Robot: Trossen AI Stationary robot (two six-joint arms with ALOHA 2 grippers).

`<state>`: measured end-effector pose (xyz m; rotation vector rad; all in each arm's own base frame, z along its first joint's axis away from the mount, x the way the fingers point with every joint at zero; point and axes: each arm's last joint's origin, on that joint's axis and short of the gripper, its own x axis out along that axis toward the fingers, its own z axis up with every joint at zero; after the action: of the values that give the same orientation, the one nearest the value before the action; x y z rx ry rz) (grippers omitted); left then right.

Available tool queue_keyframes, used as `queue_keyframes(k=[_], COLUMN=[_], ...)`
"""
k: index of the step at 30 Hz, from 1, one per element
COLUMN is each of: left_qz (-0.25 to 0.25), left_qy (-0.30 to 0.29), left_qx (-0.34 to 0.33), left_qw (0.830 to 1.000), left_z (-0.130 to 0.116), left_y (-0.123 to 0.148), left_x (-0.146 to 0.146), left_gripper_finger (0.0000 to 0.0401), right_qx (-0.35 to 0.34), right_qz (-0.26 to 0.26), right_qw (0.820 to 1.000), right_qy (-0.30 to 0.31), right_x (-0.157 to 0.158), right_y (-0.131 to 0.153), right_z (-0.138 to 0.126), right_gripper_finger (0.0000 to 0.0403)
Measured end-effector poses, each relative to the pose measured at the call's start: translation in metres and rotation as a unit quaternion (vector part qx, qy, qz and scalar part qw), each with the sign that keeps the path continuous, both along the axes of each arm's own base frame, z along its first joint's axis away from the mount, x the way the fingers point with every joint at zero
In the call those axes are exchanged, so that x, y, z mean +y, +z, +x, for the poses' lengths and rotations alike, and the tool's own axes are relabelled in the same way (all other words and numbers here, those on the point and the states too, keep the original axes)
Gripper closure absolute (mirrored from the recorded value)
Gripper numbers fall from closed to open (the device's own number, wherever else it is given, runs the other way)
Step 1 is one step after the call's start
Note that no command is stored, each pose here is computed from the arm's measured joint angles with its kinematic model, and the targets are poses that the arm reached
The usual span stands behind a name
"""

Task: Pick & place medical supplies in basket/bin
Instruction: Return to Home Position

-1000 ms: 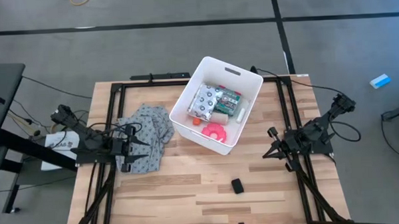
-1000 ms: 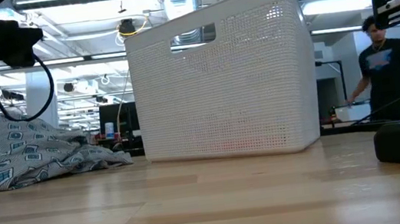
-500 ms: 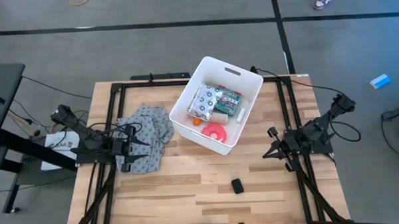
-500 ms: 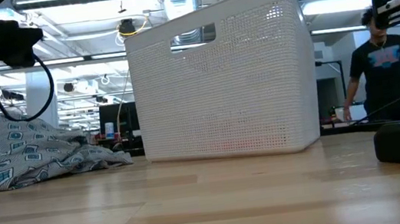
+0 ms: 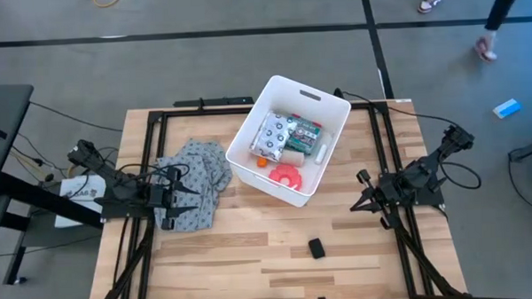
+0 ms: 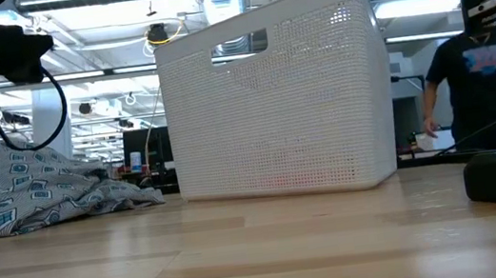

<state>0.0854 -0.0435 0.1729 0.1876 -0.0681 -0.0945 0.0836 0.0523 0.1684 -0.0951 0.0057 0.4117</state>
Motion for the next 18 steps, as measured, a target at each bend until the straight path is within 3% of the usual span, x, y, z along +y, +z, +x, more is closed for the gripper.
queue_keyframes(k=[18], left_qz=[0.001], left_qy=[0.0], left_qx=[0.0], left_qw=[1.0], left_z=[0.0], left_y=[-0.0001], left_x=[0.0], left_gripper_finger=[0.0223], right_qx=[0.0], right_qz=[0.0], right_qw=[1.0], right_qy=[0.0], right_x=[0.0], right_y=[-0.0002], right_z=[0.0], right_gripper_finger=[0.0397])
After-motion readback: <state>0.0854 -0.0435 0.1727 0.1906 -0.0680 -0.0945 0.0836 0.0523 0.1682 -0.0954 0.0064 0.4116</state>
